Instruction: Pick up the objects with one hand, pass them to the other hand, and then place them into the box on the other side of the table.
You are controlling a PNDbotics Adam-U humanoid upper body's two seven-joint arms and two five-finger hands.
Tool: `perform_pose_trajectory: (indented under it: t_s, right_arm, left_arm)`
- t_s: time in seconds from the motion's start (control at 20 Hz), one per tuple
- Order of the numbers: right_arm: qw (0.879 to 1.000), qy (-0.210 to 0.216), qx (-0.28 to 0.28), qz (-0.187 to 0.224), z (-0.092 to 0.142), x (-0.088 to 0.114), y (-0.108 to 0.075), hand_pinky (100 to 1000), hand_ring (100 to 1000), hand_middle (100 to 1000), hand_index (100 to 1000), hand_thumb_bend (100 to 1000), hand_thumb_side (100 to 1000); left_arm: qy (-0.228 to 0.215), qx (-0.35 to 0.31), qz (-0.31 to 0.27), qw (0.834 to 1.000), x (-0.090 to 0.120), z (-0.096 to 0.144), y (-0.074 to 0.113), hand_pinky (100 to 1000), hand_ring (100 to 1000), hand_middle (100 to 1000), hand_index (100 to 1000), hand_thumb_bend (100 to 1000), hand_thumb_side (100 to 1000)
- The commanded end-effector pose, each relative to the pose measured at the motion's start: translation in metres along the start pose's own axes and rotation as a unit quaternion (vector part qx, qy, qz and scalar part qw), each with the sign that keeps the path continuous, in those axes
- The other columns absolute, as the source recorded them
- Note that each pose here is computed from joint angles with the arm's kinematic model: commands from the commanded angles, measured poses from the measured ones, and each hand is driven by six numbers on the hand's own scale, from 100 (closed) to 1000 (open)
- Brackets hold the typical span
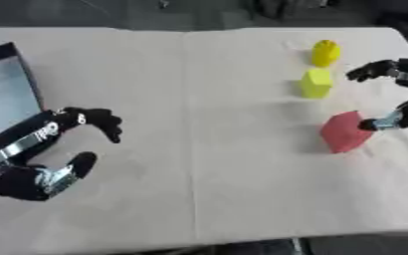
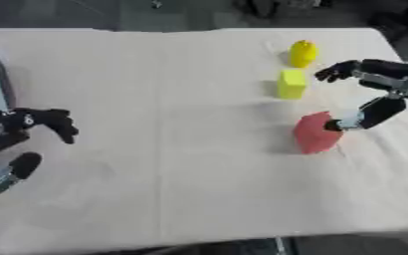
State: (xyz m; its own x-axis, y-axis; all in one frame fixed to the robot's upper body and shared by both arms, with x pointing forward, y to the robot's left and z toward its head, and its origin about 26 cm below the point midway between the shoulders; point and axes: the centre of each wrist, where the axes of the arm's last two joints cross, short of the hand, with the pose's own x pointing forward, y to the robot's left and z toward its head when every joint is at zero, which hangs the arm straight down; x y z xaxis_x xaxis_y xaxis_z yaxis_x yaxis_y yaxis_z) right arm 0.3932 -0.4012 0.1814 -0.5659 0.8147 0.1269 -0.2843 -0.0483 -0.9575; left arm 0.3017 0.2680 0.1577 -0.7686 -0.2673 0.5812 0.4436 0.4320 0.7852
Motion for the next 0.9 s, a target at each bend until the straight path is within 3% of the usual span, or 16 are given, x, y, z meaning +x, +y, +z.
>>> perform_pose_trajectory:
  t_s: [0.05,0.55,0.9]
  right_arm:
    - [0.998,0.021,0.021,0.048,0.007,-0.006,-0.014,888,886,874,965,516,429]
    - [0.994,0.030,0.062,0.080,-0.003,-0.012,0.001,887,895,873,959,483,339]
    - [0.992,0.022,0.078,0.096,-0.012,-0.010,0.007,882,895,864,944,461,331]
  left_arm:
    - [-0.005,0.003,-0.009,1.000,0.004,0.000,0.006,1000,784,647,902,100,703]
    - [-0.008,0.000,-0.006,1.000,0.003,0.000,0.006,1000,785,647,902,100,705]
    - [-0.012,-0.001,-0.005,1.000,0.003,-0.001,0.006,1000,785,648,903,100,702]
